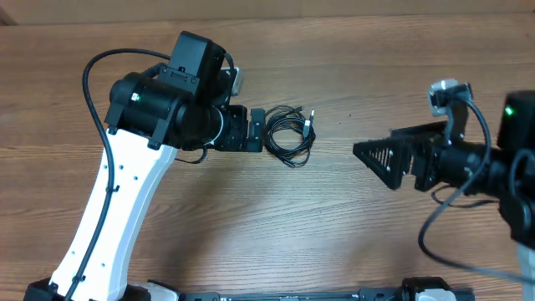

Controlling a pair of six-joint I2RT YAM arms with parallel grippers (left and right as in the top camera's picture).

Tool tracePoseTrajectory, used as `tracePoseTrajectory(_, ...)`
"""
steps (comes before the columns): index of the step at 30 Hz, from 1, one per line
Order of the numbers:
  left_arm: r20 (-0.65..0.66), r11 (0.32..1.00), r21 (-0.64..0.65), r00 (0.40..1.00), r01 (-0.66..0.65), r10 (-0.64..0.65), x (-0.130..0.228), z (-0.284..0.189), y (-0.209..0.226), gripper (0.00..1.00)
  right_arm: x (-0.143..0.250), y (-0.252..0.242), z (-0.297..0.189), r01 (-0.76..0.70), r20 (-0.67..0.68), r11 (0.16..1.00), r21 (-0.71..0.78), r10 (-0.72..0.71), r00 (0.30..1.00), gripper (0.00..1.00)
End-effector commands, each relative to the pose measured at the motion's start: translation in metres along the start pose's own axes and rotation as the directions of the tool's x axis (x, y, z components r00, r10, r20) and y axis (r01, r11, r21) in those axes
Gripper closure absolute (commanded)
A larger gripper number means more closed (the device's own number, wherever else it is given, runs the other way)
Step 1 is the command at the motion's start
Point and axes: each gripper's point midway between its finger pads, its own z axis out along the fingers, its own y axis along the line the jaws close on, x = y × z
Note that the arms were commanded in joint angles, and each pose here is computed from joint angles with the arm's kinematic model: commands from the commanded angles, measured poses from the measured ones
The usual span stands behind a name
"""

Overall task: Untangle cables
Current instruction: 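Bring the right gripper toward the cable coil beside the left gripper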

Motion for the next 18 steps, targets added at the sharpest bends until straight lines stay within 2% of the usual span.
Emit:
tracePoseTrajectory(1,-0.021,1.000,-0.003,1.000,0.020,-0.020,-0.009,0.015,-0.002,0.00,-0.008,-0.001,0.013,-0.039,-0.039,0.997,-0.064,0.036,0.999,0.00)
tracePoseTrajectory(4,-0.057,1.000,-0.015,0.998,0.020,-0.021,-0.013,0.031,0.000,0.00,-0.011,-0.019,0.032,-0.134,-0.096,0.990,-0.052,0.129,0.987,0.00)
tracePoseTrajectory(8,-0.083,0.999,-0.022,0.996,-0.045,0.043,-0.021,0.051,0.003,0.00,-0.012,-0.048,0.057,-0.219,-0.162,0.976,-0.004,0.215,0.963,0.04)
tracePoseTrajectory(12,-0.094,0.999,-0.025,0.995,-0.042,0.039,-0.034,0.075,0.006,0.00,-0.009,-0.080,0.079,-0.313,-0.207,0.946,0.083,0.323,0.923,0.04)
tracePoseTrajectory(18,-0.166,0.999,-0.036,0.986,-0.015,0.009,-0.039,0.118,0.011,0.05,0.007,-0.099,0.107,-0.383,-0.311,0.916,0.116,0.400,0.862,0.04)
